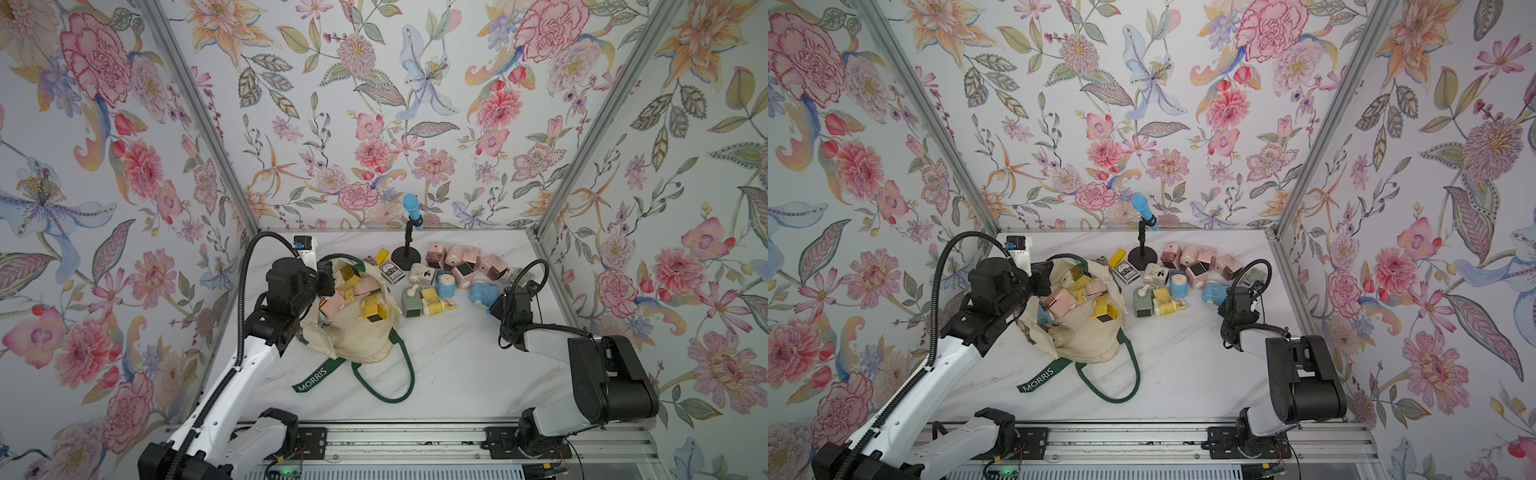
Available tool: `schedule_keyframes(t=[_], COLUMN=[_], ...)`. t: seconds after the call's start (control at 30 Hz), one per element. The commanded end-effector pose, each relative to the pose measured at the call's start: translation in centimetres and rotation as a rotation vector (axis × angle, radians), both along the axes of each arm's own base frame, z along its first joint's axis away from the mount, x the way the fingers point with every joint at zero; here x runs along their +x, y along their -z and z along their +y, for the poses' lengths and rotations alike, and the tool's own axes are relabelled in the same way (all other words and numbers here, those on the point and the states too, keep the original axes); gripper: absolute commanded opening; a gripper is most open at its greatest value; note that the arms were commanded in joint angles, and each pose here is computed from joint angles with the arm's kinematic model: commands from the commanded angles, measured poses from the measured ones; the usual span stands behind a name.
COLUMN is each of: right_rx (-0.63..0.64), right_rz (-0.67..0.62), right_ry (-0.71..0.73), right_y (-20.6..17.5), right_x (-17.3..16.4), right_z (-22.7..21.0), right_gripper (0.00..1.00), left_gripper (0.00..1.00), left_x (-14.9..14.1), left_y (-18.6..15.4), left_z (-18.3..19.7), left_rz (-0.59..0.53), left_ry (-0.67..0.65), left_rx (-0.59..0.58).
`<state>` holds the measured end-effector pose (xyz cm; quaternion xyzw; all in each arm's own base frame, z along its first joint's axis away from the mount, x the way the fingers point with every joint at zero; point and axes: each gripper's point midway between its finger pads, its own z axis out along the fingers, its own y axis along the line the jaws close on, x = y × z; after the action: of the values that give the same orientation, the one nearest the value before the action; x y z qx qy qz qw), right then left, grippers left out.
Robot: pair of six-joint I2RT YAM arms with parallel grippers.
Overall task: Take out the pencil sharpeners from the tote bags
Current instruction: Place the pencil sharpener at the center of the board, then pick up the pencil sharpener from the canvas bag.
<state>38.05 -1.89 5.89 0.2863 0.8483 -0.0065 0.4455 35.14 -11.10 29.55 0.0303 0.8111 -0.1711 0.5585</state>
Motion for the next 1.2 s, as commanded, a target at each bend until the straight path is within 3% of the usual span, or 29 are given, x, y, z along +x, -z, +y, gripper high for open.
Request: schedule_keyframes(t=[0.0,0.17,0.33,0.5,0.7,0.87,1.07,1.17], right_rx=[0.013,0.012,-0.014,-0.088,-0.167,-0.167,-0.335,-0.399], right_rz=[-0.034,-0.032,-0.061,-0.191,-0.424,-0.558,-0.655,-0.658], right_ry=[-0.009,-0.025,-0.051,-0.17,-0.535,-0.919,-1.388,-1.509], right_y=[-1.1,-1.1,-2.5,-7.3,-15.1,-18.9,-19.0,-18.0], right_x=[1.2,1.2,1.0,0.3,-2.1,-6.7,-15.2,-17.6], right_z=[0.2,0.4,1.0,4.2,14.1,24.1,35.0,38.2], right_gripper=[0.71,0.84,0.87,0.87,0.87,0.85,0.84,0.84], left_gripper=[0.0,0.0,0.0,0.0,0.0,0.0,0.0,0.0], left_x=[0.1,0.2,0.0,-0.1,-0.8,-1.6,-2.4,-2.9], left_y=[-2.4,-2.2,-2.5,-2.5,-2.2,-2.1,0.7,2.5], left_z=[0.3,0.2,0.3,0.2,-0.5,-1.0,-0.6,-0.5], left_rz=[-0.087,-0.081,-0.092,-0.094,-0.084,-0.08,0.006,0.029], left_ry=[-0.012,-0.007,-0.008,-0.003,0.016,0.005,0.01,0.018], left_rx=[-0.01,-0.012,-0.011,-0.01,0.032,0.101,0.151,0.16])
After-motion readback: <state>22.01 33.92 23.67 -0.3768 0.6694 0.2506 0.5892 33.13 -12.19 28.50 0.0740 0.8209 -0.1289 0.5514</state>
